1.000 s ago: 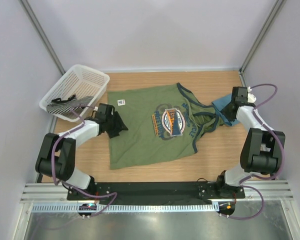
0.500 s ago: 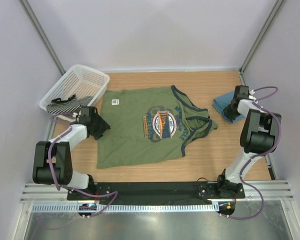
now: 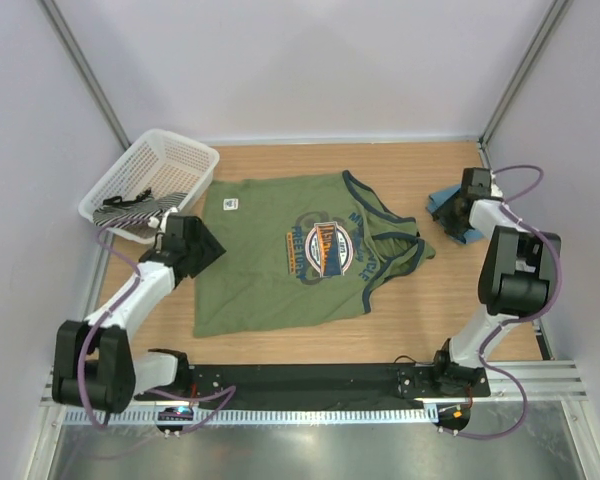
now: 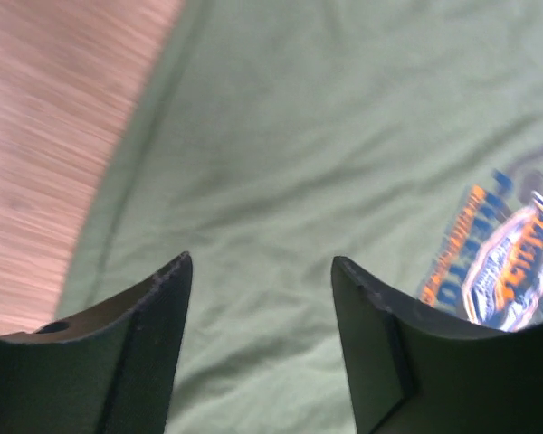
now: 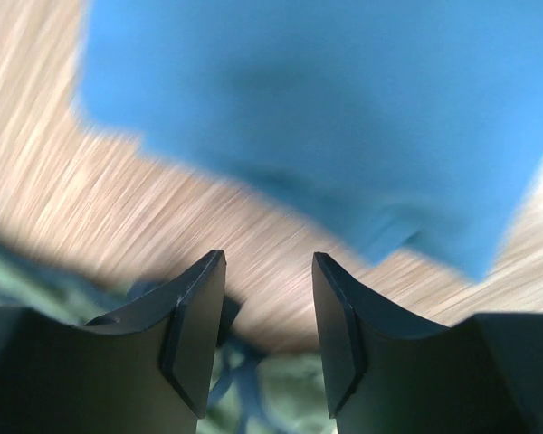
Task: Fold and stack the tank tops
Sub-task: Flatten the tank top out
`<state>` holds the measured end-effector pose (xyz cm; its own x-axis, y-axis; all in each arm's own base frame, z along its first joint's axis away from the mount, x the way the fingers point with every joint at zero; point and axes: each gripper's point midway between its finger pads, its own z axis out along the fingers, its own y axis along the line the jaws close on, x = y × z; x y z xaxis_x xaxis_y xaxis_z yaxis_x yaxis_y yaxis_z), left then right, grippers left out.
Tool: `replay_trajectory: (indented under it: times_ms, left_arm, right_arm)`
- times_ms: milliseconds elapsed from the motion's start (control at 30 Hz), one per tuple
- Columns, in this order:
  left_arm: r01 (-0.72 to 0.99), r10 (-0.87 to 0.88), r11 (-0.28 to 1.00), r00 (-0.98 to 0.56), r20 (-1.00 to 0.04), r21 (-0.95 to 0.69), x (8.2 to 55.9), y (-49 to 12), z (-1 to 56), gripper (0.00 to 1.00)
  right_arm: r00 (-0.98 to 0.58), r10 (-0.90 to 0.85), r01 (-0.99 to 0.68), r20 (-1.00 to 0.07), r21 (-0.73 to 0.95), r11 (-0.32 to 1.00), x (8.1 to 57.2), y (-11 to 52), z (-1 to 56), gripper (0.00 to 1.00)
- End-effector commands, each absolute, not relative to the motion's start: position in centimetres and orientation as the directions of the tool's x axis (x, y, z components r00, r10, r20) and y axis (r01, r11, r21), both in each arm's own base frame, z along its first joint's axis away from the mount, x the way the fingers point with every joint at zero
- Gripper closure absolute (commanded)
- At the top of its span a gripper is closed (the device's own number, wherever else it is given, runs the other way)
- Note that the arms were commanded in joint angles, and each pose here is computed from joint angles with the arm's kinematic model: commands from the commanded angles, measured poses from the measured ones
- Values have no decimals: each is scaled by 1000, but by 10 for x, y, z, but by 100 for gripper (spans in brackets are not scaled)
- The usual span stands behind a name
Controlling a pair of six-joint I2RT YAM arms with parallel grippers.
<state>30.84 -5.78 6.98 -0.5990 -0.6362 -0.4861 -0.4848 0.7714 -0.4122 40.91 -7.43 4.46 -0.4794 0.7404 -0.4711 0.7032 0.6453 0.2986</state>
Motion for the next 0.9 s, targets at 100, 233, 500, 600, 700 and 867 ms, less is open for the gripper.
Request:
replay_trajectory:
  times_ms: [100,233,500,600,700,867]
  left_arm:
    - [-306,-507,860,-598,-620,-408,300,-94,121,33]
    - [-249,-442,891,-659,-608,-379,289,-115,123,33]
    - [-224,-366,921,-779,-509,-320,277,-136,79,34]
    - [-242,-367,922,-792,-488,-301,273,-133,65,35]
    - [-260,-380,919,-789,-483,-297,271,-128,56,35]
    - [-290,-372,926,-807,-460,-240,263,-115,34,35]
  right_arm:
    - [-618,567,504,-545,280,817,411,-27,83,49]
    - [-650,538,457,-537,290,841,412,-12,80,46]
    - [-724,505,400,-471,310,863,424,9,55,73]
    - [-713,510,424,-482,283,860,437,1,55,97]
    - [-679,510,458,-528,239,856,454,-13,69,99]
    - [-604,529,495,-596,239,835,488,-37,107,99]
